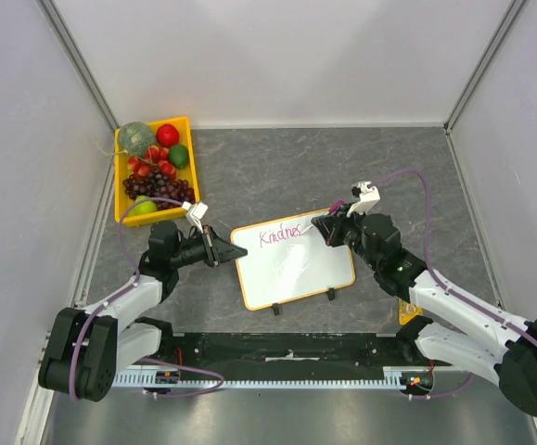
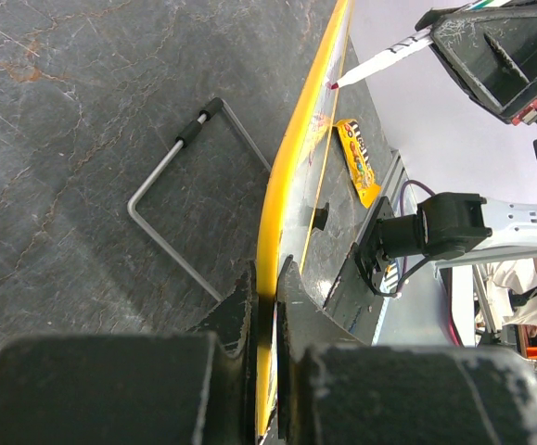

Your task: Write a sentence on the whiteboard

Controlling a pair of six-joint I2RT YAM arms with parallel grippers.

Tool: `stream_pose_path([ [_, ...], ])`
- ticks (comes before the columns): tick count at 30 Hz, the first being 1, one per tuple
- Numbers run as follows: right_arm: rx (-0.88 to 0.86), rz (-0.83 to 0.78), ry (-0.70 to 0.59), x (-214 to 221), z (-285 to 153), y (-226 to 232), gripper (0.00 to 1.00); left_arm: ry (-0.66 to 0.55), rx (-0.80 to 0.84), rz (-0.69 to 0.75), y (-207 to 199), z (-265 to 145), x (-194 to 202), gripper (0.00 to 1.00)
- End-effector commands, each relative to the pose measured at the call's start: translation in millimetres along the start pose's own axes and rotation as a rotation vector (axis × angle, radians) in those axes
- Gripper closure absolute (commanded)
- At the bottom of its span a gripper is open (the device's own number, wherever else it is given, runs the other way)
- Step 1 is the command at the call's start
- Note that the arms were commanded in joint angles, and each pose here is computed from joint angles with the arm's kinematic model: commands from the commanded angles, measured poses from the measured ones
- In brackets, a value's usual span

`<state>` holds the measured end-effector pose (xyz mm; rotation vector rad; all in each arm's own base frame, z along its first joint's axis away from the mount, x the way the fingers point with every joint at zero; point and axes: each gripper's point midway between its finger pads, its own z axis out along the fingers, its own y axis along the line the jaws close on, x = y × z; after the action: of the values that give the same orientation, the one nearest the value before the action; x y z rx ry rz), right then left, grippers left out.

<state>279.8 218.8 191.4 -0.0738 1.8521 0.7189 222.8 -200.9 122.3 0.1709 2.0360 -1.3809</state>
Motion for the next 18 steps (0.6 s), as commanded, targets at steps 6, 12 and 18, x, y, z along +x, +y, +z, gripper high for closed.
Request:
stream_pose_path([
  [6, -0.045, 0.027, -0.035, -12, 2, 12, 1.0, 0.019, -0.115, 0.002, 29, -3, 15, 0.98],
  [12, -0.088, 0.047, -0.079, -33, -8, 22, 1.0, 0.019, -0.115, 0.002, 29, -3, 15, 0.98],
  [18, -0.115, 0.076, -0.111, -50, -12, 25, 1.0, 0.019, -0.115, 0.002, 29, -3, 15, 0.98],
])
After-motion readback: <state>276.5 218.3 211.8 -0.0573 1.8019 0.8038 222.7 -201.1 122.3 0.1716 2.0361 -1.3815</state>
